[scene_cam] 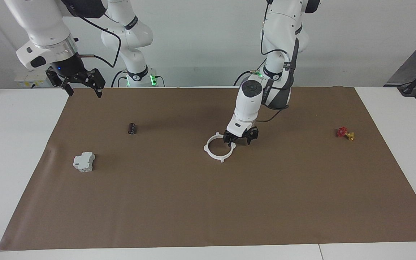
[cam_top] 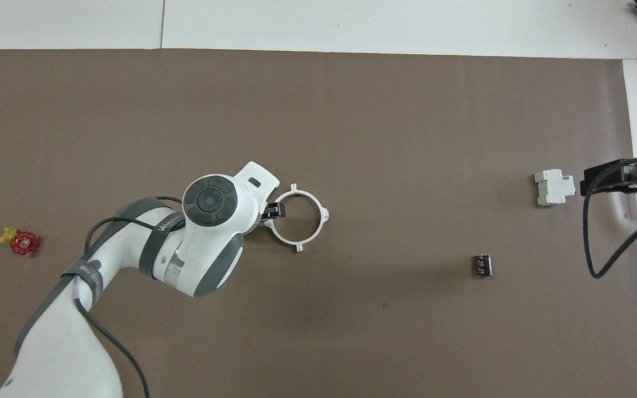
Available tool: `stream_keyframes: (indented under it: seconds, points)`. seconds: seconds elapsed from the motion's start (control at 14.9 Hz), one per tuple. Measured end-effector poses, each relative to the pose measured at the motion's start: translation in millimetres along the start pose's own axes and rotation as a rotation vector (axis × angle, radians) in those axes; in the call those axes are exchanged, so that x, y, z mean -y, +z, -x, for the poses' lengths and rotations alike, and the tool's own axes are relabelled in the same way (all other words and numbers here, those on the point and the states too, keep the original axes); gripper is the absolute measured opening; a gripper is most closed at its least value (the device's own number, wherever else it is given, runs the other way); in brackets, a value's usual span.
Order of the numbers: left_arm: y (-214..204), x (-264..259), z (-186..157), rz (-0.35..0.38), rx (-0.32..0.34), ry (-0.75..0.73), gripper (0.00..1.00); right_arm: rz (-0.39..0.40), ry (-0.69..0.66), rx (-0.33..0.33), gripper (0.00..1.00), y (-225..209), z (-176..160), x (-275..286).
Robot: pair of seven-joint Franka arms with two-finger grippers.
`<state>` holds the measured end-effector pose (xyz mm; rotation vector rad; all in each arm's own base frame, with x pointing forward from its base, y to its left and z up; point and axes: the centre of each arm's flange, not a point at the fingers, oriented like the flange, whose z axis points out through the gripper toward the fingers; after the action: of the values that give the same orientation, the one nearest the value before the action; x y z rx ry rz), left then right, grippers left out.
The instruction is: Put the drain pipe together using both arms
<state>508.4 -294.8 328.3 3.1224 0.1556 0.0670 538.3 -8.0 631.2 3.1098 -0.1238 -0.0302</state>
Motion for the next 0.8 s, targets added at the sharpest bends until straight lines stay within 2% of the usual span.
stream_keyframes:
  seconds: [0.13, 0.47, 0.6, 0.8]
  points:
    - [-52, 38, -17, -0.011, 0.011, -0.011, 1.0, 0.0, 0.0, 0.0, 1.0, 0, 0, 0]
    - [-172, 172, -59, -0.029, 0.061, 0.137, 1.0, 0.0, 0.0, 0.0, 1.0, 0, 0, 0]
    - [-196, 231, -74, -0.023, 0.047, 0.189, 1.0, 0.0, 0.0, 0.0, 1.0, 0, 0, 0]
    - [-206, 301, -81, -0.021, 0.036, 0.247, 1.0, 0.0, 0.0, 0.0, 1.0, 0, 0, 0]
